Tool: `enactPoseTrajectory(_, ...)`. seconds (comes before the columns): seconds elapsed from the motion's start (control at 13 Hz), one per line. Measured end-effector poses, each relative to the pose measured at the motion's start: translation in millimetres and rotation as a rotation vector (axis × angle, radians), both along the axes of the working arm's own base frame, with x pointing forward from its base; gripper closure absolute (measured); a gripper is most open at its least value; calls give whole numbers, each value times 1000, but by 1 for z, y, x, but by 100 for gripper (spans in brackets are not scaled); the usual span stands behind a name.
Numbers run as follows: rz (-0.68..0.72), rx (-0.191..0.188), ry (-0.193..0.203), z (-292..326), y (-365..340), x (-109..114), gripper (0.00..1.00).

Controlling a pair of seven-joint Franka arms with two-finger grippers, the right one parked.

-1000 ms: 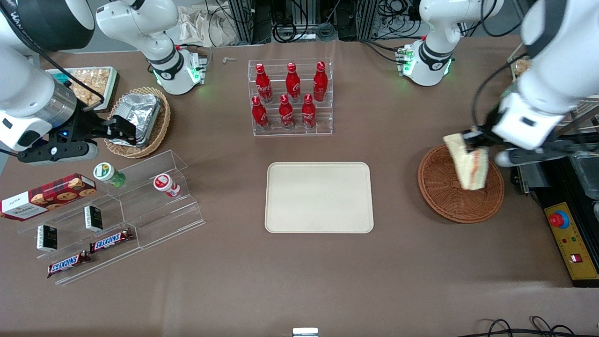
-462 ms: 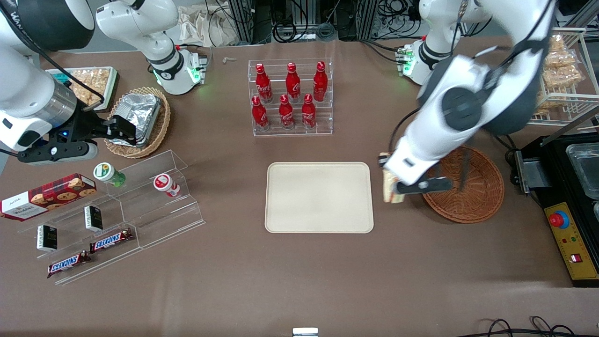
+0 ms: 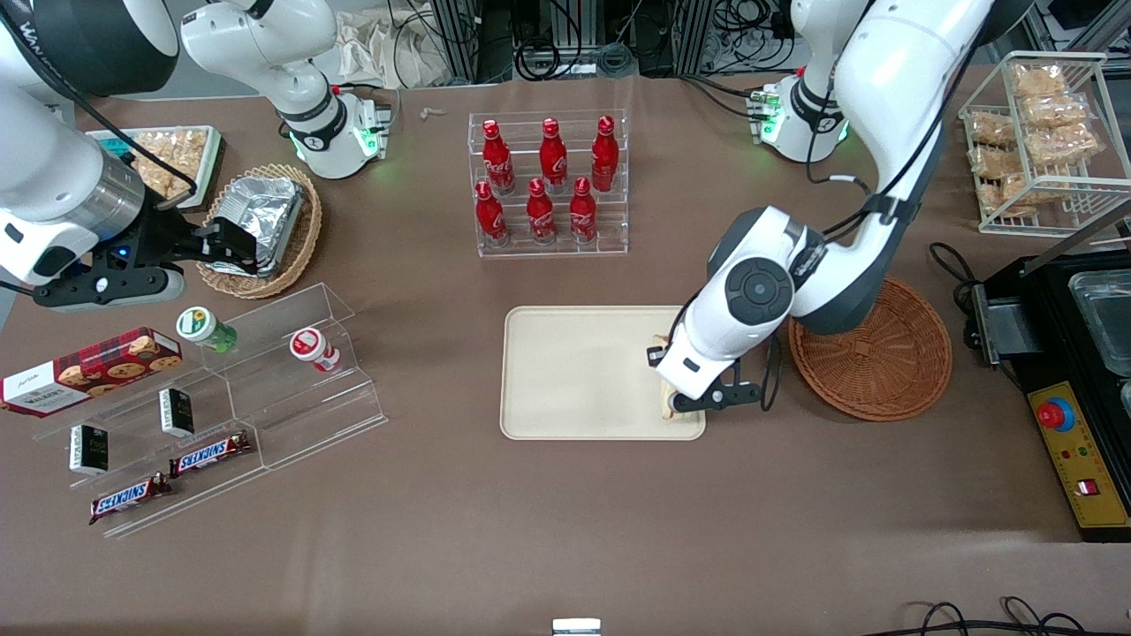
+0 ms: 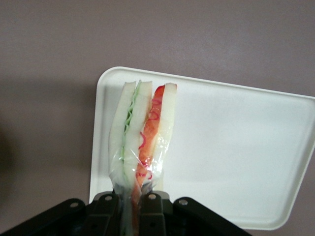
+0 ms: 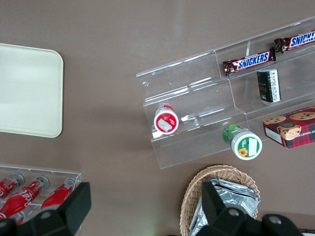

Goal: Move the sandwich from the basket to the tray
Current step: 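Lower the sandwich onto the tray and open the left gripper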

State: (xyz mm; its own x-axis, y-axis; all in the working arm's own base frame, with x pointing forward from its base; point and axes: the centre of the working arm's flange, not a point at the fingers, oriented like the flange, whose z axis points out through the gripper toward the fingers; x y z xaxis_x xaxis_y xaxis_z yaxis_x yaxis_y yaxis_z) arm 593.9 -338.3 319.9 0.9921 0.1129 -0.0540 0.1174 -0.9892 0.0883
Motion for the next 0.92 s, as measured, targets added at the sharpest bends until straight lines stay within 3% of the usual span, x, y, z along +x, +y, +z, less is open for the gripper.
enactPoseTrajectory(0.15,-55,21,-43,-39,-4,-8,85)
enactPoseTrajectory(0.38,-89,14,-40,-78,-11,-21,85)
enactPoseTrajectory(0.62,-114,37,-38,-89,-10,-26,85)
enactPoseTrajectory(0.77,-113,39,-39,-89,-8,-26,79)
enactPoseTrajectory(0.92,-110,40,-38,-89,-6,-24,62)
